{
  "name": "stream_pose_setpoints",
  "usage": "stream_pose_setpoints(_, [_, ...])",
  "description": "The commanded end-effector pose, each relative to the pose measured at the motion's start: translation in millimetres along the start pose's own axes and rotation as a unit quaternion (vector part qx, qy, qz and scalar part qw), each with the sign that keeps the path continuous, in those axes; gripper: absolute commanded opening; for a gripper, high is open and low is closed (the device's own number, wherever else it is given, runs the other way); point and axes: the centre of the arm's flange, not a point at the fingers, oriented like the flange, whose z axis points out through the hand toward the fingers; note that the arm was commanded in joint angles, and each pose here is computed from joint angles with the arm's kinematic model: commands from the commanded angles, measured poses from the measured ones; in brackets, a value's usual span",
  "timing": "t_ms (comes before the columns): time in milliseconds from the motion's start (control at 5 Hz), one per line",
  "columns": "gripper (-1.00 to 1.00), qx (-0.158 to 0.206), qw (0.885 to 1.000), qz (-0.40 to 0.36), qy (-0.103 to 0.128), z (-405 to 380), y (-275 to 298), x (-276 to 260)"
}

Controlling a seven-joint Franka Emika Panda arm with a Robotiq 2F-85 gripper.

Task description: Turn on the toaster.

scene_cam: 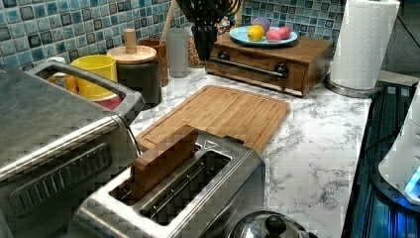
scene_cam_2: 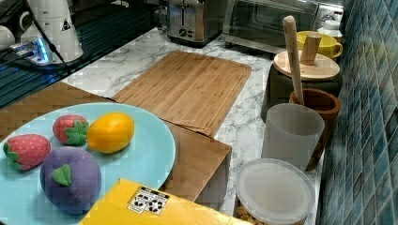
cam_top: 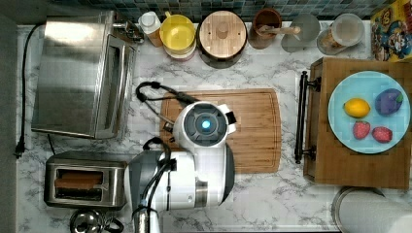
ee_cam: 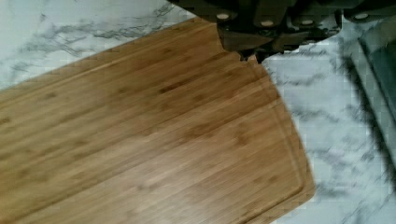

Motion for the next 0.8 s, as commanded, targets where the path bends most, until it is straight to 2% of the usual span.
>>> stream_pose_setpoints(200, [-1.0,0.042,0.989,-0.143,-0.003,15,-62,-106])
stream_pose_setpoints(600, [-1.0,0.024,0.979,-0.197,-0.04,45,-69,-130])
stream_pose_setpoints(800, [-1.0,0.008,0.974,-0.215,-0.074,63,-72,-138])
